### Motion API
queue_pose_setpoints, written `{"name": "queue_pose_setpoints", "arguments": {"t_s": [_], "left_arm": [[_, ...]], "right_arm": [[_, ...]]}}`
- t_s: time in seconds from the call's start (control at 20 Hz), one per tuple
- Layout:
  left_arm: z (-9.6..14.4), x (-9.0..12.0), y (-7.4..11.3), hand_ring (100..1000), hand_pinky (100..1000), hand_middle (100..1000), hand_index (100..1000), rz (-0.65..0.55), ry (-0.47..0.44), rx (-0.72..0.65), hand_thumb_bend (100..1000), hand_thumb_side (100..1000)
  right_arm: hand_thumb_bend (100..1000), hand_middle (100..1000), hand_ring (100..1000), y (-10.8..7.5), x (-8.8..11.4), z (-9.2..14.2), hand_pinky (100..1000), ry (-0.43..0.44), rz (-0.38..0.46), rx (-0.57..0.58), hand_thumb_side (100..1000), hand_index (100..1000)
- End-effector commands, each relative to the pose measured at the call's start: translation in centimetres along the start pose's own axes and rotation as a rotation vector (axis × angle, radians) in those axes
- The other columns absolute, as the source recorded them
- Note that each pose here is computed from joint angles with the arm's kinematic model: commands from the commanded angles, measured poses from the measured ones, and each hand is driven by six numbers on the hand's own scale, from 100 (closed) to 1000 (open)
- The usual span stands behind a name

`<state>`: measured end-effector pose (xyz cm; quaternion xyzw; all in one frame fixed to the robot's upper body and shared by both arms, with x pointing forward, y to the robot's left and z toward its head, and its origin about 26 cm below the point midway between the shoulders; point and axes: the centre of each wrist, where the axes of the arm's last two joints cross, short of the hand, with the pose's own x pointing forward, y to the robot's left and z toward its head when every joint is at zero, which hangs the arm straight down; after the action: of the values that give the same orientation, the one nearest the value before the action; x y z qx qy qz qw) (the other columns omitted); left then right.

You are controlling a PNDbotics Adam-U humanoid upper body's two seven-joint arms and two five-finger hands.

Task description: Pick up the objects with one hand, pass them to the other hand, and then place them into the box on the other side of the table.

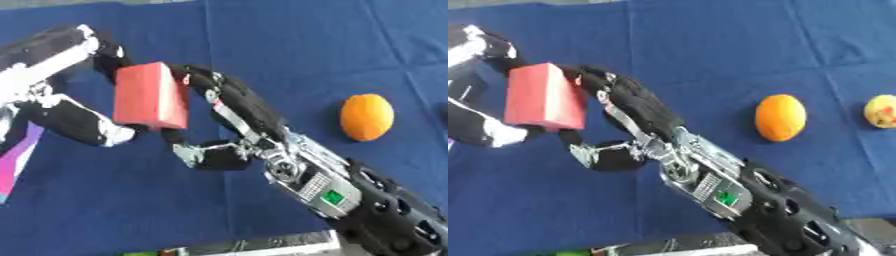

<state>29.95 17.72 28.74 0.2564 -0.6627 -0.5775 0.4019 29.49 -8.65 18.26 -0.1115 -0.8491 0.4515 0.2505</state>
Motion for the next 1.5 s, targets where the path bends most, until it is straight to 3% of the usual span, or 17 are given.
{"name": "queue_pose_setpoints", "arguments": {"t_s": [0.05, 0.3, 0.35, 0.4, 0.95, 1.15, 1.3, 1.4, 1.5], "left_arm": [[0.8, -0.2, 1.6, 598, 763, 531, 613, -0.05, 0.018, 0.058, 100, 160], [1.3, -1.2, 1.3, 599, 766, 533, 613, -0.067, 0.061, 0.035, 100, 149], [1.4, -1.4, 1.2, 601, 768, 533, 612, -0.069, 0.069, 0.028, 100, 100], [1.4, -1.6, 1.1, 601, 768, 534, 613, -0.069, 0.072, 0.017, 100, 154], [1.3, -1.3, 1.2, 603, 773, 536, 620, -0.053, 0.011, -0.008, 100, 177], [1.0, -0.8, 1.3, 624, 774, 555, 652, -0.038, -0.007, 0.002, 100, 167], [0.8, -0.4, 1.3, 647, 775, 593, 736, -0.022, -0.02, -0.001, 100, 181], [0.7, -0.2, 1.2, 655, 777, 593, 756, -0.022, -0.019, -0.009, 195, 214], [0.6, -0.1, 1.2, 703, 793, 640, 809, -0.03, -0.014, -0.016, 327, 307]], "right_arm": [[100, 839, 894, 0.2, -0.2, 0.2, 886, 0.006, 0.031, 0.018, 661, 981], [100, 857, 907, 0.1, -0.3, 0.3, 889, 0.04, 0.035, 0.005, 719, 1000], [100, 859, 909, 0.1, -0.4, 0.3, 888, 0.048, 0.034, 0.002, 737, 1000], [100, 859, 908, 0.1, -0.4, 0.2, 887, 0.056, 0.034, -0.003, 719, 1000], [100, 860, 904, 0.2, -0.3, 0.1, 884, 0.073, 0.01, 0.005, 713, 1000], [100, 867, 905, 0.1, 0.0, 0.0, 884, 0.043, -0.008, 0.008, 712, 1000], [100, 873, 905, -0.1, 0.3, -0.1, 885, 0.016, -0.024, 0.014, 712, 1000], [100, 874, 905, -0.2, 0.5, -0.1, 885, 0.0, -0.034, 0.017, 712, 1000], [100, 873, 904, -0.3, 0.6, -0.1, 885, -0.012, -0.042, 0.017, 712, 1000]]}}
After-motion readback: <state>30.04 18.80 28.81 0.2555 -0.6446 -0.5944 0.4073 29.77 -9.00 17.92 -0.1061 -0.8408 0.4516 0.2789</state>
